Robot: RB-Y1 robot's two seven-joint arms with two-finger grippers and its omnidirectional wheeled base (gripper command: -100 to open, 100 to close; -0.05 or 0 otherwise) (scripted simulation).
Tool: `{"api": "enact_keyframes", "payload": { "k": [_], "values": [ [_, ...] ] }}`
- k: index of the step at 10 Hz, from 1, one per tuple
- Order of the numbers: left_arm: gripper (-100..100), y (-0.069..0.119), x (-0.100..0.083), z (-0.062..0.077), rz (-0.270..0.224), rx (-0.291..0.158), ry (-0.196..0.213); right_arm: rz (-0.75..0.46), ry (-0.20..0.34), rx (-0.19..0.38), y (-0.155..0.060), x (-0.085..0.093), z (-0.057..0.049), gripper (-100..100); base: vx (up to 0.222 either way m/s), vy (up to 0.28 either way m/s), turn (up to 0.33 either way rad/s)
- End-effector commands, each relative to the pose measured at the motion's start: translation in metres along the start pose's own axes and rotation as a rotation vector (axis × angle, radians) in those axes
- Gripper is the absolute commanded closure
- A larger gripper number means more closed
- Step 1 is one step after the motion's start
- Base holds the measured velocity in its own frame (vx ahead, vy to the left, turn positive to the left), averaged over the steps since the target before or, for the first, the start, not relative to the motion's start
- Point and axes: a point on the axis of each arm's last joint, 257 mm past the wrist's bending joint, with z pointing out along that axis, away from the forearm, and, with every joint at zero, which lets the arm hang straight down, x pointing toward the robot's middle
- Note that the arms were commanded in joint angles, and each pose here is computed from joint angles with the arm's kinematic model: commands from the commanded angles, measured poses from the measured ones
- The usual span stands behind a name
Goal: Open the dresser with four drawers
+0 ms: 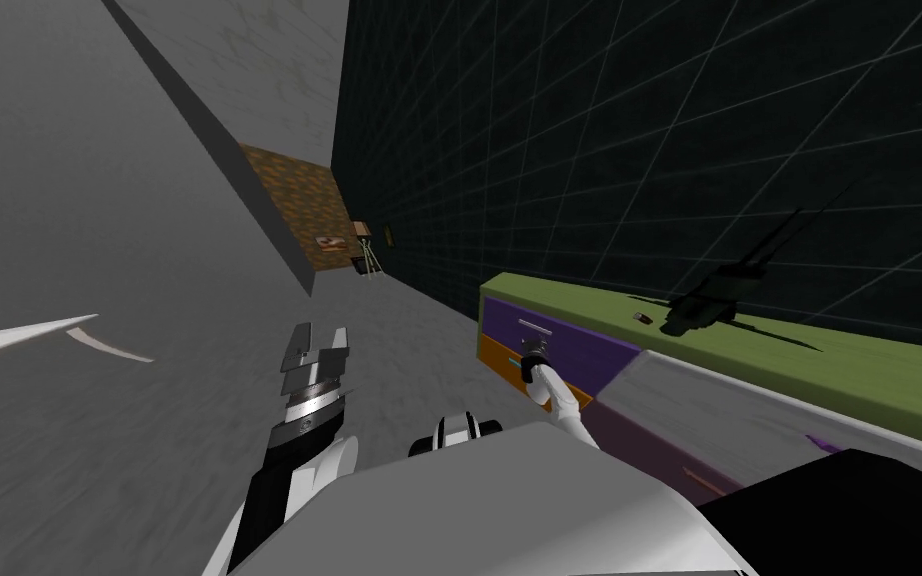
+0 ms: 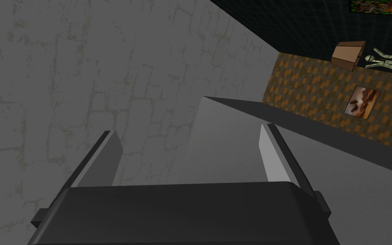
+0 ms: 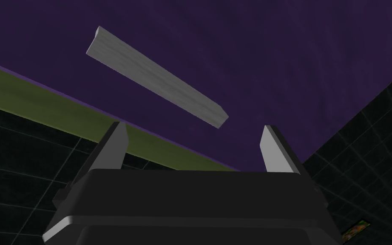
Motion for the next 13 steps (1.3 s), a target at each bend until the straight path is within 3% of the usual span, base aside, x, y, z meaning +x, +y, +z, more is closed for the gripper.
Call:
{"api": "enact_keyframes", "payload": {
  "k": [1,3,4,6,7,13],
  "values": [
    [0,0.0,0.0,0.0,0.0,0.0,0.0,-0.122,0.052,0.05,-0.01,0.019,0.005,-100,0.048,0.01,0.079],
    [0,0.0,0.0,0.0,0.0,0.0,0.0,-0.259,0.101,0.101,-0.022,0.036,0.009,-100,0.071,0.014,0.132],
    [0,0.0,0.0,0.0,0.0,0.0,0.0,-0.259,0.101,0.101,-0.022,0.036,0.009,-100,0.054,0.019,0.044],
    [0,0.0,0.0,0.0,0.0,0.0,0.0,-0.382,0.139,0.148,-0.036,0.048,0.013,-100,0.05,0.02,0.097],
    [0,0.0,0.0,0.0,0.0,0.0,0.0,-0.382,0.139,0.148,-0.036,0.048,0.013,-100,0.036,0.007,0.038],
    [0,0.0,0.0,0.0,0.0,0.0,0.0,-0.643,0.201,0.267,-0.08,0.06,0.02,-100,0.045,0.005,0.071]
  ]
}}
